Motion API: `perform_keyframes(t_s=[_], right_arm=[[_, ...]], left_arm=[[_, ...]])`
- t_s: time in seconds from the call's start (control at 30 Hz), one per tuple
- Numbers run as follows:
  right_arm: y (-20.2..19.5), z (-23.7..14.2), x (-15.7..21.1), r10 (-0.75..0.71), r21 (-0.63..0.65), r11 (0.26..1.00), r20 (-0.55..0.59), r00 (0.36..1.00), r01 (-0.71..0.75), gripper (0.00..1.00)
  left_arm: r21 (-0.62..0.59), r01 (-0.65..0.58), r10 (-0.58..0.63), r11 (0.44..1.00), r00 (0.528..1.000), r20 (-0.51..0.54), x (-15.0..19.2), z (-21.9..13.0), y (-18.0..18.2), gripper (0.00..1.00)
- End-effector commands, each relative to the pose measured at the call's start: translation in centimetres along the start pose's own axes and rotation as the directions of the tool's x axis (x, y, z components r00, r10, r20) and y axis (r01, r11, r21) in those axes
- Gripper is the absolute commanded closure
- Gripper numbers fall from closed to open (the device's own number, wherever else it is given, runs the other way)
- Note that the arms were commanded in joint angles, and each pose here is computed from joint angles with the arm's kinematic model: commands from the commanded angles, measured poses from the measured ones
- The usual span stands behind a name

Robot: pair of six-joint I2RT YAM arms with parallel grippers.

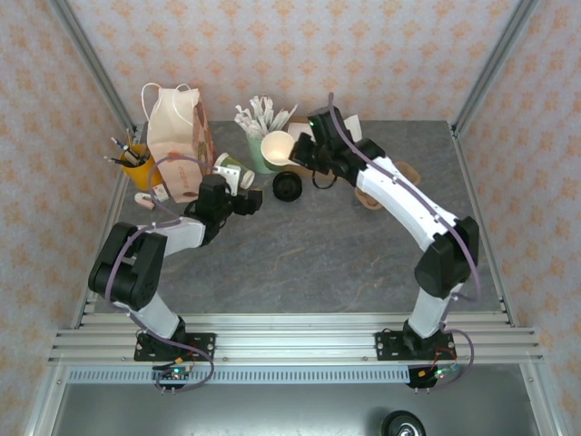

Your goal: Pack the takeout coffee

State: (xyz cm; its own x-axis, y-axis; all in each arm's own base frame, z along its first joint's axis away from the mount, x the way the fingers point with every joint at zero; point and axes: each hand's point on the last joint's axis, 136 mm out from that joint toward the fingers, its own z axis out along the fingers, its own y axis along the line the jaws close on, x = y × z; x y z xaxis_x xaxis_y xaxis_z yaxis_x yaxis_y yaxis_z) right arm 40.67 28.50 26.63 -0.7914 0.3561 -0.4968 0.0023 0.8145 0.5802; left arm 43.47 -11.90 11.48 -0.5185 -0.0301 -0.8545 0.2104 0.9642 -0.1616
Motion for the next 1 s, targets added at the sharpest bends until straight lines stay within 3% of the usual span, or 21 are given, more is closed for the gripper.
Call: perform_keyframes(t_s=[0.0, 0.07, 0.13, 0.4, 0.63, 0.77, 0.97], right_arm=[[-5.4, -1.2, 1.9, -0.024, 0.178, 0.984, -0.023, 0.999, 0.028, 1.00], [-7.8, -1.4, 4.3, -0.056, 0.246, 0.966, -0.087, 0.995, 0.075, 1.00], [-8.7, -1.1, 7.1, -0.092, 0.235, 0.963, -0.167, 0.982, 0.130, 1.00], [-6.8, 2.2, 12.9, -0.119, 0.141, 0.976, -0.299, 0.947, 0.168, 1.00], [-6.3, 4.3, 14.1, -0.122, 0.135, 0.975, -0.347, 0.930, 0.178, 0.98], [-5.9, 4.5, 13.9, -0.134, 0.127, 0.974, -0.348, 0.928, 0.189, 0.92], [-3.1, 2.5, 11.0, -0.171, 0.055, 0.980, -0.265, 0.949, 0.192, 0.72]], left_arm=[[-0.073, 0.115, -0.116, 0.991, 0.993, -0.012, -3.4, -2.9, 0.6, 0.00], [-0.078, 0.179, -0.183, 0.981, 0.982, -0.050, -3.7, -4.1, 0.3, 0.00], [-0.092, 0.249, -0.257, 0.964, 0.962, -0.090, -3.4, -5.5, 0.1, 0.00], [-0.190, 0.394, -0.419, 0.899, 0.900, -0.118, -3.3, -9.7, 0.7, 0.00], [-0.152, 0.401, -0.428, 0.903, 0.862, -0.271, -1.6, -10.1, -1.3, 0.00], [-0.204, 0.372, -0.422, 0.905, 0.842, -0.336, -0.4, -10.2, -1.3, 0.00], [-0.197, 0.374, -0.422, 0.906, 0.828, -0.369, -0.7, -9.7, -2.0, 0.00]])
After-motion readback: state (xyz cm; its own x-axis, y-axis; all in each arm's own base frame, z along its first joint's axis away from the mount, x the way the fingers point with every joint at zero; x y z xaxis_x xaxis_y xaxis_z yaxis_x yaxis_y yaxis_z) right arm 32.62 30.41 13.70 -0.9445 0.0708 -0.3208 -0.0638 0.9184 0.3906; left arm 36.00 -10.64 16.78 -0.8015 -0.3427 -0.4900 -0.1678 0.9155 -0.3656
